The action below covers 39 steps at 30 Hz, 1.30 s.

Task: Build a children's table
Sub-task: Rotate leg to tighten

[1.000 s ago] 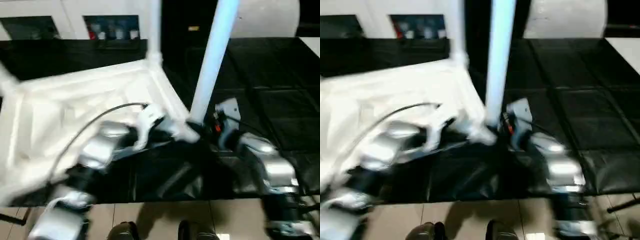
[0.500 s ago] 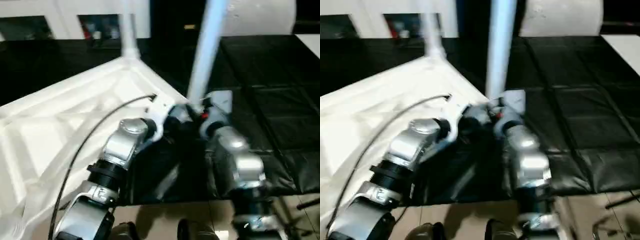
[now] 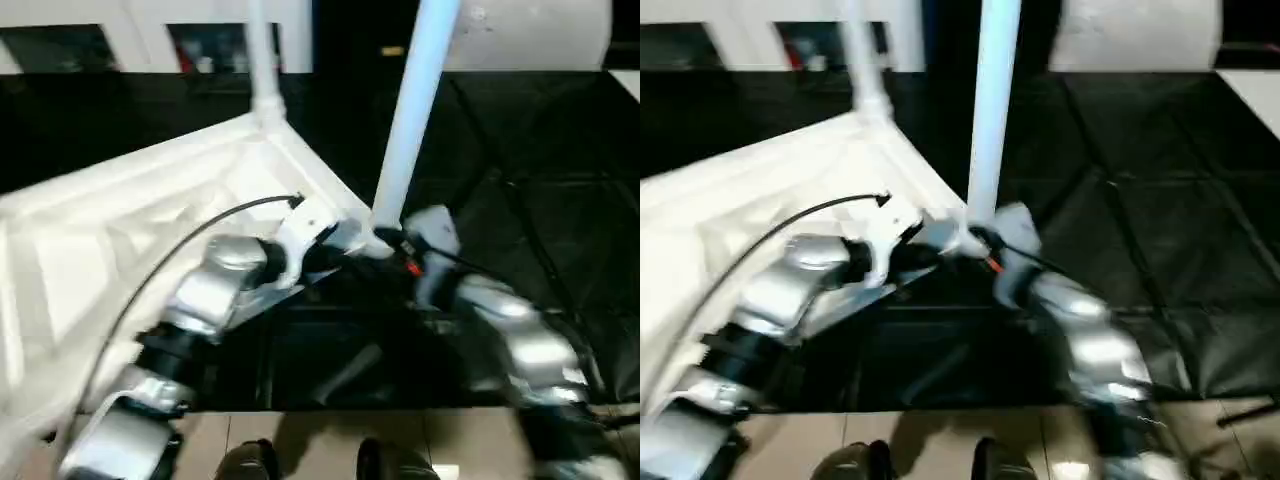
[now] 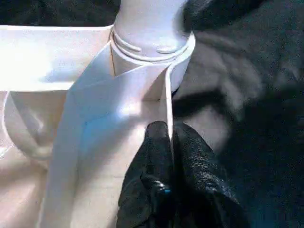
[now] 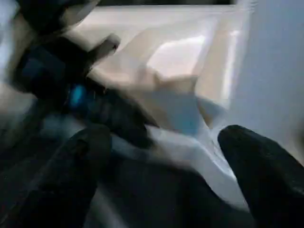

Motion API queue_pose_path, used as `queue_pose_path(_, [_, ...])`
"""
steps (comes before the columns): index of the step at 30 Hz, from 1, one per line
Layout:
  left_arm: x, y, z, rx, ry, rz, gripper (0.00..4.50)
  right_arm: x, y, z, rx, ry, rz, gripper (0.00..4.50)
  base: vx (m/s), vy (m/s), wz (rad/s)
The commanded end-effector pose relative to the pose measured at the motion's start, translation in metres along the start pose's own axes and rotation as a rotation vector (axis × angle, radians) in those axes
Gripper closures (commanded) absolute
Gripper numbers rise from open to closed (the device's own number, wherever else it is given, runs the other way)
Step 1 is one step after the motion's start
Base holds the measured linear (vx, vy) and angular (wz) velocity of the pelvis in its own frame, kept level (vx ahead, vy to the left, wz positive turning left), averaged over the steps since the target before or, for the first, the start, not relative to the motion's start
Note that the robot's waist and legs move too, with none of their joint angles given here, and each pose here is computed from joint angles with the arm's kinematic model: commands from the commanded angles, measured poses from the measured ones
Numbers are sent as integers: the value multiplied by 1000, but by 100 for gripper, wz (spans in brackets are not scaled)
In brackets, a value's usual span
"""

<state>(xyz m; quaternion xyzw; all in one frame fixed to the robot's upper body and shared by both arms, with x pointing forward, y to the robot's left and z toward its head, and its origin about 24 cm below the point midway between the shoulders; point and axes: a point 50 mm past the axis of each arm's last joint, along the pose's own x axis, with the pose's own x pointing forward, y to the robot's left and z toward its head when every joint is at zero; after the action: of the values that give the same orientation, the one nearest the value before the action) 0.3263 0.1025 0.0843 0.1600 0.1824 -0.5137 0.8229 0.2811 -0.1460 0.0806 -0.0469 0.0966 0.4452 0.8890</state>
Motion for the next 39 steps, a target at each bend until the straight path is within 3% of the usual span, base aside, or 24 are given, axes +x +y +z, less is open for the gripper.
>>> queue_pose_path(1, [-3, -2, -4, 29, 22, -70, 450, -11, 2, 4, -13, -2, 79, 5, 0, 0, 0])
queue_pose_path(6, [-15, -5, -11, 77, 58, -192, 450, -27, -4, 6, -46, 45, 130, 5, 0, 0, 0])
queue_pose_path(7, [-22, -9, -17, 145, 90, -290, 450, -33, -8, 7, -82, 72, 143, 5, 0, 0, 0])
queue_pose_path(14, [-33, -16, -20, 190, 103, -465, 450, -27, -10, 7, -93, 73, 199, 5, 0, 0, 0])
queue_pose_path(24, [-31, -19, -17, 250, 104, -536, 450, -15, 1, 7, -39, 74, 445, 101, 0, 0, 0])
queue_pose_path(26, [-31, -20, -16, 254, 99, -541, 450, -13, 2, 7, -37, 85, 483, 101, 0, 0, 0])
queue_pose_path(39, [-31, -19, -17, 265, 98, -553, 450, -9, 1, 4, -9, 115, 582, 224, 0, 0, 0])
